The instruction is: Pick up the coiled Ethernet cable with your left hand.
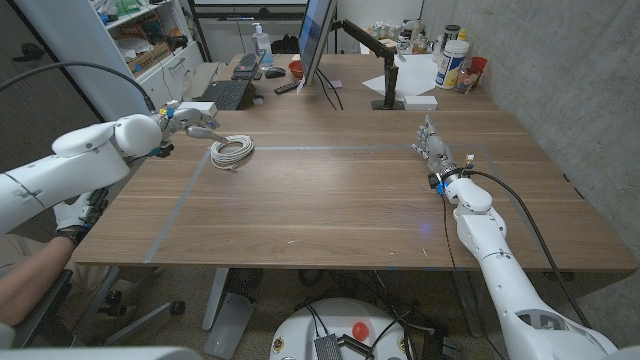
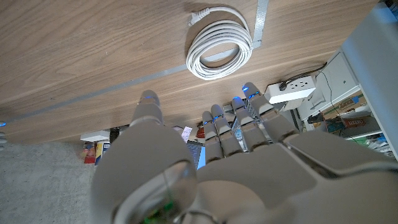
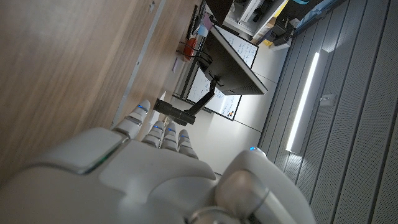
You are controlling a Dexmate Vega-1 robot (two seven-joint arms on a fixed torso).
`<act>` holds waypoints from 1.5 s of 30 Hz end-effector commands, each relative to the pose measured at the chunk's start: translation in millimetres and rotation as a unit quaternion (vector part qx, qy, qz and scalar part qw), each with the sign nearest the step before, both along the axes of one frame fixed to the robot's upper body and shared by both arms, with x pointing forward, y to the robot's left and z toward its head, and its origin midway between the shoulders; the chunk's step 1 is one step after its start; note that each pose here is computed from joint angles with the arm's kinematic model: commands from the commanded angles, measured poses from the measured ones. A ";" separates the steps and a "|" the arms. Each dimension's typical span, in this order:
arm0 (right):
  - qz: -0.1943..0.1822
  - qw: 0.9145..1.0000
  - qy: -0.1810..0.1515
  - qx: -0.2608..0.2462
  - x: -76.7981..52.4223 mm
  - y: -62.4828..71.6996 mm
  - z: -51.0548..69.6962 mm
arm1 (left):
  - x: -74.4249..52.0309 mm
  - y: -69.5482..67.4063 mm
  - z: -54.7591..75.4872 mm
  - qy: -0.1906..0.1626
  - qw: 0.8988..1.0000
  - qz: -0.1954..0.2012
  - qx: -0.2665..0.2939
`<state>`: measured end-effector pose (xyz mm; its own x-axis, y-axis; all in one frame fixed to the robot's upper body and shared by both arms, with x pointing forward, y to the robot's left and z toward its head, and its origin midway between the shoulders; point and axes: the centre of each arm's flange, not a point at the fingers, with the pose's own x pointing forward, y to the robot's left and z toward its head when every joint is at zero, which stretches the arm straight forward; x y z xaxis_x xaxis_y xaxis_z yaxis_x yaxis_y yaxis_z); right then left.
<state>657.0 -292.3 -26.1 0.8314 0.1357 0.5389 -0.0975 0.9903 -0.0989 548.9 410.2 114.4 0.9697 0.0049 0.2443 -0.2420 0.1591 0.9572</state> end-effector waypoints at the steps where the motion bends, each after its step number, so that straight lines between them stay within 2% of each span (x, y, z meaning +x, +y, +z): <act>1: 0.000 1.000 0.003 0.003 1.1 -0.2 -0.3 | 8.1 2.4 1.3 0.012 1.000 -0.001 0.004; 21: -0.004 1.000 0.008 0.007 2.8 0.0 -1.1 | 14.2 9.7 -0.3 0.022 1.000 0.007 0.005; 45: -0.003 1.000 0.008 0.006 4.0 0.3 -0.8 | 24.1 11.2 -2.8 0.031 0.999 0.007 0.001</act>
